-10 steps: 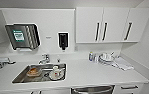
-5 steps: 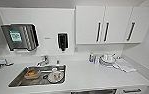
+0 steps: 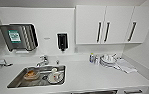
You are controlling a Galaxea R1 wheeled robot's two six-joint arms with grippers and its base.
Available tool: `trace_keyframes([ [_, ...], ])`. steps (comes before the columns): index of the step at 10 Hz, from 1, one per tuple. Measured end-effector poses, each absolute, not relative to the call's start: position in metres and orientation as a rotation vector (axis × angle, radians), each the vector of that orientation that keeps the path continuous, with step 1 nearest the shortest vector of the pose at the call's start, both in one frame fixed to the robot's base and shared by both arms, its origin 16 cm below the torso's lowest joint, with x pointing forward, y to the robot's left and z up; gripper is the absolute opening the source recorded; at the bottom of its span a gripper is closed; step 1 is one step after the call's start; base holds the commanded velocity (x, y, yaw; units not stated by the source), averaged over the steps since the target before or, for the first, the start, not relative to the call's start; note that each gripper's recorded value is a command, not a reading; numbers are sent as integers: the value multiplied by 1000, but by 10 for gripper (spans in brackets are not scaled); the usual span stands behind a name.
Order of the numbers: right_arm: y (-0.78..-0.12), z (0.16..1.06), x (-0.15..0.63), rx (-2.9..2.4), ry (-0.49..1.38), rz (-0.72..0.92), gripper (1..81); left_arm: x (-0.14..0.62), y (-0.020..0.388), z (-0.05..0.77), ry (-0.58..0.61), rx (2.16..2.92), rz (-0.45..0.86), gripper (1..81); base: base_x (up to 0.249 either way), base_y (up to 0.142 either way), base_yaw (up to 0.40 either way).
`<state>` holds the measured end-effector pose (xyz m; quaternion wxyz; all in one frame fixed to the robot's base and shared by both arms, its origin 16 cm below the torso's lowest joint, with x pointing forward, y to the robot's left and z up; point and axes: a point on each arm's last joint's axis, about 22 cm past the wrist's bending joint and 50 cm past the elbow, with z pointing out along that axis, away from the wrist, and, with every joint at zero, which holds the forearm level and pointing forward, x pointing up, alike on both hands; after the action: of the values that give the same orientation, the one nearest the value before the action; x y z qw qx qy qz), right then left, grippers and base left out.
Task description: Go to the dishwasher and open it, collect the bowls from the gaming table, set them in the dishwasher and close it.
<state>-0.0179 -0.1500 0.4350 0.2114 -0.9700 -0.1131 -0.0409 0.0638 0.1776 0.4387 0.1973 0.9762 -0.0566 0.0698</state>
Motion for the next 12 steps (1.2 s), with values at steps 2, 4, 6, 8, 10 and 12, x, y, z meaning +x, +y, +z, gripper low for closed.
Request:
trace_keyframes([
  [2,-147,435,-19,-2692,-305,-105,811,62,178,439,-157,2734,193,811,0,0,0],
  [4,-155,435,-20,-2699,-305,-101,811,57,184,438,-154,2737,189,811,0,0,0],
  [6,-157,438,-23,-2685,-299,-91,811,46,198,441,-141,2732,199,811,0,0,0],
  [8,-145,450,-25,-2630,-290,-94,811,48,189,455,-128,2674,231,811,0,0,0],
  [10,-142,470,-24,-2564,-275,-100,811,50,200,469,-121,2642,248,811,0,0,0],
  [12,-150,495,-15,-2506,-263,-117,811,51,226,483,-118,2635,258,811,0,0,0],
])
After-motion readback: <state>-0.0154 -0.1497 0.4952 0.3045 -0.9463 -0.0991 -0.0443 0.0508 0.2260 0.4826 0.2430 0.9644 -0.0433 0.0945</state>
